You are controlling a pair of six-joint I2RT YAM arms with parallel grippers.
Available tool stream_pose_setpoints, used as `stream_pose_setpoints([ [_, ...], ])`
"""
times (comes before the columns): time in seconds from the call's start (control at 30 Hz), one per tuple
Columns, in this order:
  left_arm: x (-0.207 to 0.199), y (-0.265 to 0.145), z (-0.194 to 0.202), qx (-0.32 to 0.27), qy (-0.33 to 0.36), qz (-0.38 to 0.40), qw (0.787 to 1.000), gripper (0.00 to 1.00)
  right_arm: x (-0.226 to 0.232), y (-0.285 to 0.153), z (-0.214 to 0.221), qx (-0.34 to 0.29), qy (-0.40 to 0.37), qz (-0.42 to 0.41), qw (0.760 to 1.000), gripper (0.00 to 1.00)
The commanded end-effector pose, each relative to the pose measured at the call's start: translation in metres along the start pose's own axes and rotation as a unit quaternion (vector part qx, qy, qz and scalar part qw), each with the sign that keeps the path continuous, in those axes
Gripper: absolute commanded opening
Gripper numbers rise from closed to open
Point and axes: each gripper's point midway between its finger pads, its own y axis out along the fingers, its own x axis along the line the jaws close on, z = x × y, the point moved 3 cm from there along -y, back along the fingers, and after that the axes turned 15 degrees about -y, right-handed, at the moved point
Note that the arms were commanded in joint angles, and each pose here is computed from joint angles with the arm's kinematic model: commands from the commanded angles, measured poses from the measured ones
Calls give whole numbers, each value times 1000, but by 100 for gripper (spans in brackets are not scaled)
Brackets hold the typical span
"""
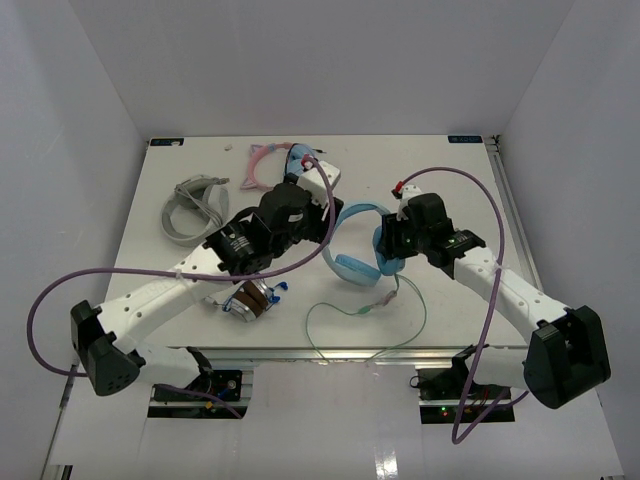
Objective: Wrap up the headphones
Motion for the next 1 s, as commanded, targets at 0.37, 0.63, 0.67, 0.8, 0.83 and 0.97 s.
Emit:
stream_pose_setpoints([
  [0.37, -13, 33, 57, 98, 142, -3, 985, 74, 42, -10, -27, -22, -18, -87, 996, 8],
  [0.63, -8, 40, 57, 73, 161, -66, 982, 55, 51, -8, -25, -15, -21, -118, 993, 8],
  [0.67, -10, 40, 56, 67, 159, -63, 983, 54, 53, -8, -25, -16, -22, -123, 992, 8],
  [0.8, -11, 40, 56, 64, 160, -66, 983, 52, 54, -8, -25, -15, -23, -126, 992, 8],
  [0.83, -11, 41, 57, 65, 161, -66, 983, 52, 54, -8, -24, -15, -23, -126, 992, 8],
  [0.97, -11, 41, 62, 69, 162, -63, 982, 51, 56, -8, -25, -14, -24, -132, 991, 8],
])
